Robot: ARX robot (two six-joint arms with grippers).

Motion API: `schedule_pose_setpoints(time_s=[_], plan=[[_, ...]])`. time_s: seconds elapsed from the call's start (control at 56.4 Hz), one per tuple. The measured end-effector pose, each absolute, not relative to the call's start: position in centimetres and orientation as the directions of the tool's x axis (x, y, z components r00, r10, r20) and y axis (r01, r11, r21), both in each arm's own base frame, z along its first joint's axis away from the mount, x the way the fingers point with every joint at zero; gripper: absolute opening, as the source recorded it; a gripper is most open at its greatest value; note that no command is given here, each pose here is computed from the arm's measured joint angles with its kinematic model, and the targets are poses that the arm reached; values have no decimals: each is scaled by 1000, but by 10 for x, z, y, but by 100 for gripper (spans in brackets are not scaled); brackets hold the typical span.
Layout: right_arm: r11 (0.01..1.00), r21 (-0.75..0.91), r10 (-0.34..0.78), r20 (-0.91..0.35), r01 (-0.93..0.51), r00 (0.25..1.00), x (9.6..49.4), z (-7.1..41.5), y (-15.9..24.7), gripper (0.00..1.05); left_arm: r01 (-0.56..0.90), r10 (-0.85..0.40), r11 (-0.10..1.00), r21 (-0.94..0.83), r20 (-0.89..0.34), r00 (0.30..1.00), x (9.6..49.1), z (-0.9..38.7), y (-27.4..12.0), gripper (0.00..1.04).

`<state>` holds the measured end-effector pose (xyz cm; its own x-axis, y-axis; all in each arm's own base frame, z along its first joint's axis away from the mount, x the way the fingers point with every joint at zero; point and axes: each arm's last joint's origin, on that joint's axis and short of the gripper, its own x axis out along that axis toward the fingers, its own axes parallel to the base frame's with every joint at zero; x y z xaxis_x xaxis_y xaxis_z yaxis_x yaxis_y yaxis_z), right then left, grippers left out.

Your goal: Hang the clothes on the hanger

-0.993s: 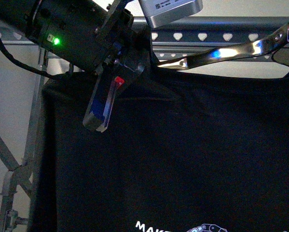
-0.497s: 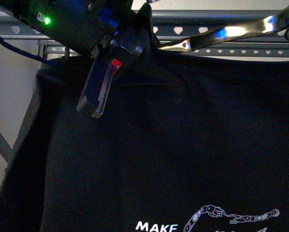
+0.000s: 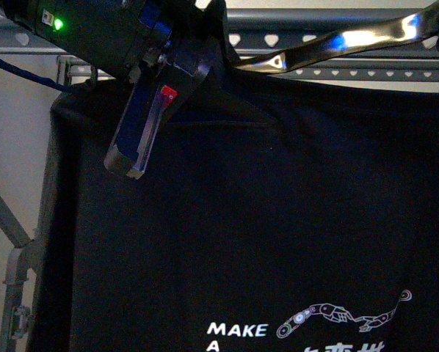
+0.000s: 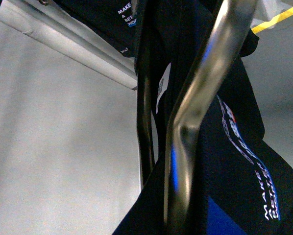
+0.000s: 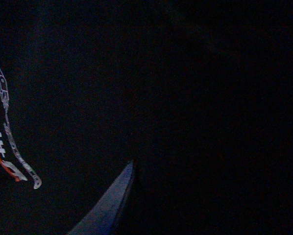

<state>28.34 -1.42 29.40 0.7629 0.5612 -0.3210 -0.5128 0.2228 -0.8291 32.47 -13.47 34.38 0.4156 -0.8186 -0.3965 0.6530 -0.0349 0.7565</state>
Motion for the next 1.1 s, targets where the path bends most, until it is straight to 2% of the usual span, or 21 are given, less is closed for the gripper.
schedule_pose_setpoints(time_s=[0.089,0.16,0.302,0.355,0.461,0.514,0.621,0.692,0.869,0.976,1.047,1.1], plan=[[228,-820,567,-326,-525,756,282,294,-16,10,640,-820,-34,767,-387,422,326,343,-135,4],[238,-809,574,-330,-538,749,281,293,-18,9,636,-821,-32,771,-384,424,326,343,-135,7],[297,-744,580,-358,-598,732,279,288,-25,8,636,-814,-22,771,-383,436,325,343,-132,37],[334,-688,580,-389,-644,716,278,282,-29,8,631,-812,0,776,-368,453,326,342,-130,52],[375,-595,573,-454,-711,682,276,270,-35,8,620,-817,71,781,-311,485,330,345,-128,66],[394,-549,567,-485,-737,665,276,263,-39,8,613,-822,135,779,-257,508,333,349,-125,75],[484,-417,530,-559,-769,638,282,244,-54,4,584,-810,370,723,-57,583,336,375,-104,100],[553,-366,507,-565,-749,651,286,237,-65,4,526,-750,549,650,104,653,330,397,-77,98],[701,-272,471,-519,-660,714,291,244,-84,4,415,-565,802,431,319,761,299,419,-21,98],[780,-180,474,-453,-599,755,294,258,-95,4,284,-359,927,247,351,865,272,418,10,98],[848,-90,445,-417,-523,793,298,274,-106,4,238,-250,968,78,247,936,234,397,29,98],[881,-52,410,-412,-471,813,301,282,-113,4,271,-269,963,15,189,945,211,380,30,98]])
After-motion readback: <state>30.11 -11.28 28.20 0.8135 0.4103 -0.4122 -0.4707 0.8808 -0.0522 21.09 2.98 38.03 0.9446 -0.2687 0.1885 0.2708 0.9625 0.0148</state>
